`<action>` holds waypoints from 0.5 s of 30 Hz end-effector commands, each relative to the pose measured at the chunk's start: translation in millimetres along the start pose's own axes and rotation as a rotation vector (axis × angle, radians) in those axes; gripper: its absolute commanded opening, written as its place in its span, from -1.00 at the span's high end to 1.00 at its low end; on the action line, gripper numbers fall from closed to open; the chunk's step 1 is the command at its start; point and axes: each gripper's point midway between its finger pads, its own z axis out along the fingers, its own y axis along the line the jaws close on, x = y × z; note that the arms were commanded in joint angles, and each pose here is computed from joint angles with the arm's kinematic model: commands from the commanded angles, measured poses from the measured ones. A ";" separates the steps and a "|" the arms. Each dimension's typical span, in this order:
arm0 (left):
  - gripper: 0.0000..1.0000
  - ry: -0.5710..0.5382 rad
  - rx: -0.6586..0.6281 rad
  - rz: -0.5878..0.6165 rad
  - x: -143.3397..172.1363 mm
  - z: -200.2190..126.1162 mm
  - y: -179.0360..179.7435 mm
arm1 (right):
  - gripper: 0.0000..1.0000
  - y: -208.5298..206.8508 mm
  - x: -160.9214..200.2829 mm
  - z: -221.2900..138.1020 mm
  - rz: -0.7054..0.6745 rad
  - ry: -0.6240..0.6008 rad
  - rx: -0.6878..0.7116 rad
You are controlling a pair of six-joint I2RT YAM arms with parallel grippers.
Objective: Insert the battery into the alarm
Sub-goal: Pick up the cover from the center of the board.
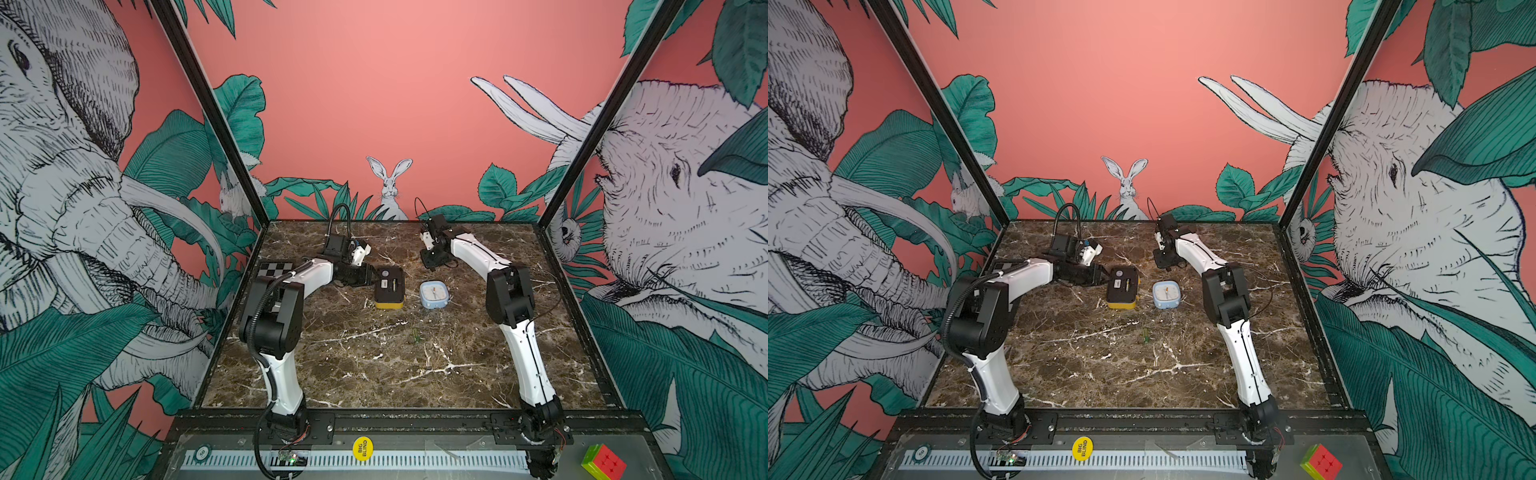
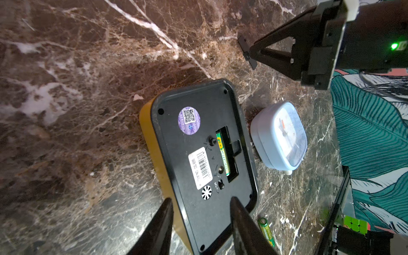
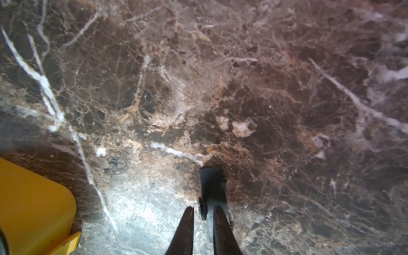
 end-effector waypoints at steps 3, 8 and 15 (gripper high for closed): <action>0.11 0.009 0.002 -0.003 -2.8 0.3 -4.4 | 0.66 0.6 12.7 13.2 -0.002 0.051 -0.005; 0.12 0.011 -0.001 -0.005 -2.6 0.4 -3.6 | 0.72 -0.1 17.1 18.4 -0.002 0.068 -0.003; 0.12 0.014 -0.003 -0.006 -1.5 0.7 -3.0 | 0.84 0.5 19.4 20.5 -0.006 0.077 -0.011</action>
